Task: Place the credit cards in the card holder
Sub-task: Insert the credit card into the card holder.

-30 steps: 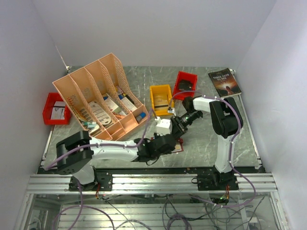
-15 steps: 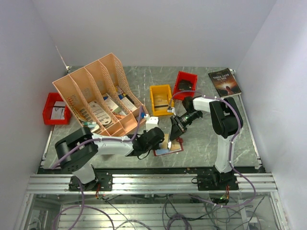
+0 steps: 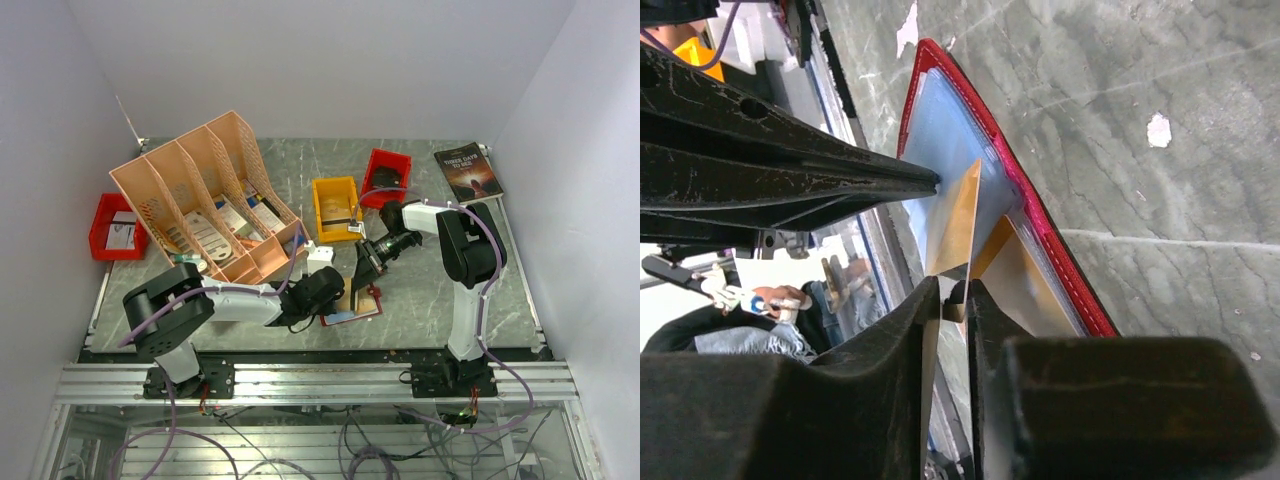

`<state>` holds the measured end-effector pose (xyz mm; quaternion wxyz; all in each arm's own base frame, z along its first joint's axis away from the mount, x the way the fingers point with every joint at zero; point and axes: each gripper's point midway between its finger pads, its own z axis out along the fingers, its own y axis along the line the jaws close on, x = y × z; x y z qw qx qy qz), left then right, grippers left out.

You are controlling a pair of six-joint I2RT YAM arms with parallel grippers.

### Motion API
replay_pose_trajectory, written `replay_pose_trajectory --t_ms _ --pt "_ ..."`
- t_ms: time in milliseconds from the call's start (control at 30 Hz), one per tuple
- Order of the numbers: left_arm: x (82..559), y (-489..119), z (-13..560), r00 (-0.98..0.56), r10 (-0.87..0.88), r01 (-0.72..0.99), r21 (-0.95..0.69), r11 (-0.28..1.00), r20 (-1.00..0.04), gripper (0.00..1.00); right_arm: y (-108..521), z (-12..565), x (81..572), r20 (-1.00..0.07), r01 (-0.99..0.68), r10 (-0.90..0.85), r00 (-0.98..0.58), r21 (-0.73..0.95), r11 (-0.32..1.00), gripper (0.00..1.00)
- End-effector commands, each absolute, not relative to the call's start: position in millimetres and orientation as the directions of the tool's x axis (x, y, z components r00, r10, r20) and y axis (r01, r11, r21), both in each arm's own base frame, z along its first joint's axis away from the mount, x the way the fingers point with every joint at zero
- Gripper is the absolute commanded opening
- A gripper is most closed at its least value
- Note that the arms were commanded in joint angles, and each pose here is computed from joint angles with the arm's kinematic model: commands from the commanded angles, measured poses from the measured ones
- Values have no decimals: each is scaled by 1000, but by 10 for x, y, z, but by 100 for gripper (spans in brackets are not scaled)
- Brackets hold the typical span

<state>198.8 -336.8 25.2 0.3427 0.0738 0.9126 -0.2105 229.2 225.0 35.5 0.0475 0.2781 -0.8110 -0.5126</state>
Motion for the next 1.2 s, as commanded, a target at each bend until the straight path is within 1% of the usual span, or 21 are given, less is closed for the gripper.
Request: replay_pose_trajectory --t_ms 0,167,533,833,1167 --pt "2002 -3464 267 -760 -17 289 -361 887 -650 13 2299 377 2324 -224 -401 -488 -843 868 294 14" --pt "2013 -3441 328 -751 -31 285 -367 885 -659 15 2241 308 2302 -199 -402 -503 -841 853 334 0" --pt "1989 -3371 506 -718 -39 328 -387 862 -695 23 2109 286 2253 -157 -403 -541 -826 835 373 0" --pt "1890 -3261 468 -730 -40 331 -403 854 -683 28 2035 239 2312 -141 -436 -578 -804 800 412 0" --pt "1856 -3267 381 -747 -31 324 -404 855 -664 31 2071 166 2287 -94 -430 -615 -783 796 425 0"
